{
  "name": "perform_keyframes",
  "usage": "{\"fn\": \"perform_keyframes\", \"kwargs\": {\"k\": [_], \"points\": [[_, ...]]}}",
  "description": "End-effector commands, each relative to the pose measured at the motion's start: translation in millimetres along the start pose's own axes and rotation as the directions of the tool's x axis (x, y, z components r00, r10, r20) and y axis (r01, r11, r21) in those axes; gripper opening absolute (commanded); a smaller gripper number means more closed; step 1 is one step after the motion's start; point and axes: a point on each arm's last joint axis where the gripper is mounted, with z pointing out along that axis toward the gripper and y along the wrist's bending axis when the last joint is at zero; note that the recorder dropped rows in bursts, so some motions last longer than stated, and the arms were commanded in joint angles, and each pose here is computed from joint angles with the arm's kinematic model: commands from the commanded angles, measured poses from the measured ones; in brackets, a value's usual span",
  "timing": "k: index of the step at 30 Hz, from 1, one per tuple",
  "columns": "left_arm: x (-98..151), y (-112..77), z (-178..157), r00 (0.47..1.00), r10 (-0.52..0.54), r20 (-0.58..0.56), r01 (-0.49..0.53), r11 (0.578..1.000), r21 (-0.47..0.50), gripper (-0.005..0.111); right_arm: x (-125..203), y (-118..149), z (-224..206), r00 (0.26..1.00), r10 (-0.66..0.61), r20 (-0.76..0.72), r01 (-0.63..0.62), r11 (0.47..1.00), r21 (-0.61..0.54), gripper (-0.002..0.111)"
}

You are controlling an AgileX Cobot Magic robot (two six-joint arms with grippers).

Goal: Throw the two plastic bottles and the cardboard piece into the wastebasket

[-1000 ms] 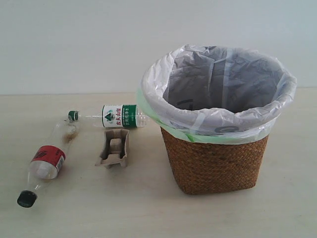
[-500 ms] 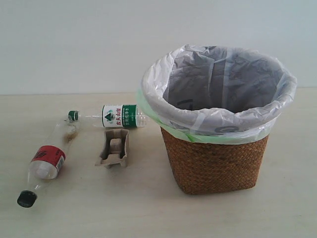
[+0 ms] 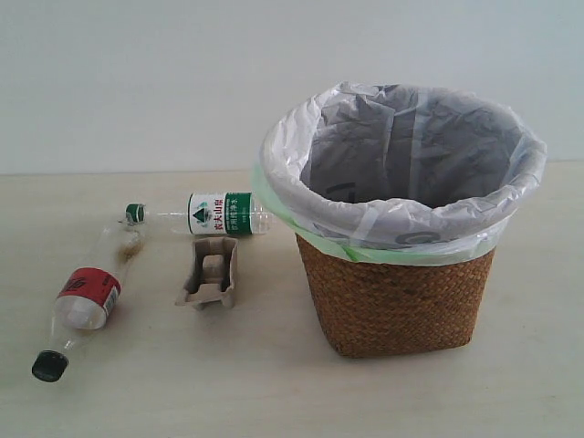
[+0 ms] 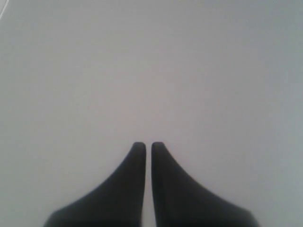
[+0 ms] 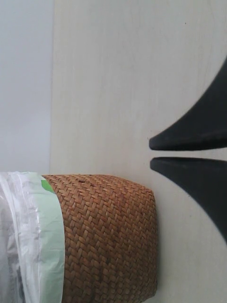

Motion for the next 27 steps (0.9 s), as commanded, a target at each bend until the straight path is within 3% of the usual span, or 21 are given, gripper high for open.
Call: {"fn": "perform_keyframes", "kwargs": {"k": [1,4,7,11,15,17,19,24,25,26,27], "points": [[-21.7,-4.1,34.6,0.992,0.038,-0.119,-0.044,0.998,-0.051,0.004,-1.3,-0.1,-0.5,1.000,-0.013,0.014,0.013,1.000,0.001,0.002],[-32.2,-5.5,60.9,0.978,0.098,-0.184,-0.112,0.992,-0.066,0.004,-1.3,-0.1,-0.5,1.000,-0.013,0.014,0.013,1.000,0.001,0.002],[-36.0,-3.9,86.4,0.958,0.129,-0.257,-0.157,0.984,-0.089,0.014,-1.3,-0.1,-0.5,1.000,-0.013,0.014,0.013,1.000,0.001,0.002],[-29.0,3.2,119.4,0.910,0.138,-0.391,-0.204,0.970,-0.131,0.051,-1.3,-0.1,-0.5,1.000,-0.013,0.014,0.013,1.000,0.001,0.002],[-10.3,13.7,146.3,0.817,0.186,-0.546,-0.303,0.944,-0.132,0.096,-1.3,-0.1,-0.5,1.000,-0.013,0.014,0.013,1.000,0.001,0.002],[1.0,18.6,157.3,0.768,0.160,-0.620,-0.311,0.940,-0.142,0.110,-1.3,-0.1,-0.5,1.000,-0.013,0.014,0.013,1.000,0.001,0.002],[14.3,21.7,165.8,0.707,0.120,-0.697,-0.299,0.944,-0.141,0.109,-1.3,-0.1,-0.5,1.000,-0.013,0.014,0.013,1.000,0.001,0.002],[53.6,23.6,183.2,0.511,0.115,-0.852,-0.256,0.966,-0.024,0.109,-1.3,-0.1,-0.5,1.000,-0.013,0.014,0.013,1.000,0.001,0.002],[71.3,22.7,187.6,0.434,0.107,-0.895,-0.201,0.979,0.020,0.109,-1.3,-0.1,-0.5,1.000,-0.013,0.014,0.013,1.000,0.001,0.002],[78.1,22.6,189.1,0.404,0.112,-0.908,-0.182,0.982,0.040,0.109,-1.3,-0.1,-0.5,1.000,-0.013,0.014,0.013,1.000,0.001,0.002],[95.7,23.6,190.4,0.334,0.114,-0.935,-0.138,0.988,0.072,0.109,-1.3,-0.1,-0.5,1.000,-0.013,0.014,0.013,1.000,0.001,0.002]]}}
